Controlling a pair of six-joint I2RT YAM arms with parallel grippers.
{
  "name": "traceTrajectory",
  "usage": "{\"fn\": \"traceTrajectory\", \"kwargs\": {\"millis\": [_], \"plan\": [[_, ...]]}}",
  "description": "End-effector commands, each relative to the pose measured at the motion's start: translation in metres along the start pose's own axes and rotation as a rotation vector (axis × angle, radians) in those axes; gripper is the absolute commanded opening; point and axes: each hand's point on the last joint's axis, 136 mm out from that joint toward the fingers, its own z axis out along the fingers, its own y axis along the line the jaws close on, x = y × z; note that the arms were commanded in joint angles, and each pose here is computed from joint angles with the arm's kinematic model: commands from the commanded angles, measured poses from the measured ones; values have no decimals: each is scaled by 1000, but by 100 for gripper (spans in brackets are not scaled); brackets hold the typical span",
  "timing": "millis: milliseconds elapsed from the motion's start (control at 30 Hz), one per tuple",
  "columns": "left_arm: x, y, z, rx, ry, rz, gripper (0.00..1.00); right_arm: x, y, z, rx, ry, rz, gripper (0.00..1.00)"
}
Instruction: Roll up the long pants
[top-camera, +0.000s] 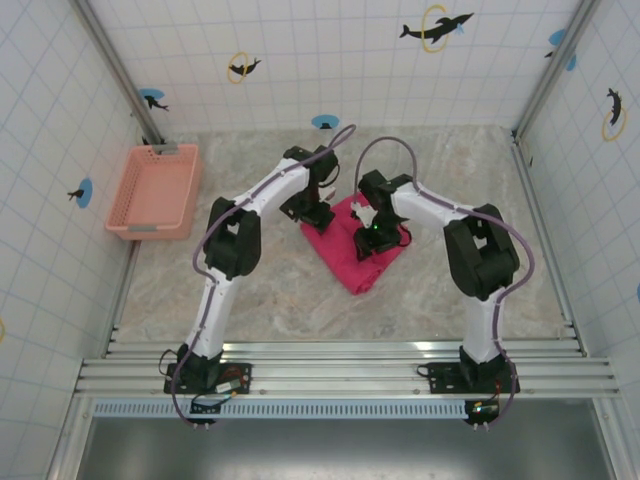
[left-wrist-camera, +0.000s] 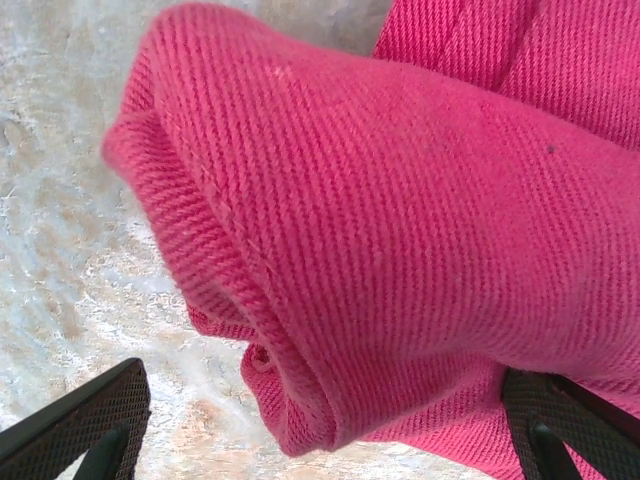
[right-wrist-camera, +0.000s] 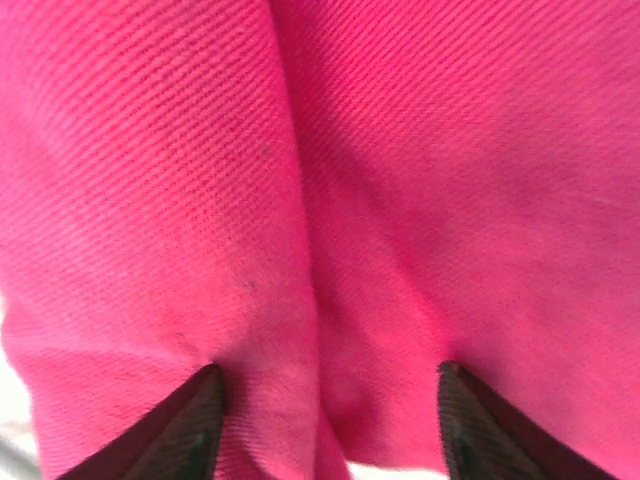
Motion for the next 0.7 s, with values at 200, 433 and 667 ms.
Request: {"fn": "traceTrajectory", "kwargs": {"millis": [200, 433, 667], "plan": [[2, -3, 42, -6, 80, 21, 93, 10, 27, -56, 449, -108, -278, 69], [4, -2, 39, -12, 87, 31, 93, 19, 73, -23, 457, -92, -361, 70], [7, -1, 39, -14, 94, 34, 94, 25, 73, 25, 506, -19, -434, 70]]}}
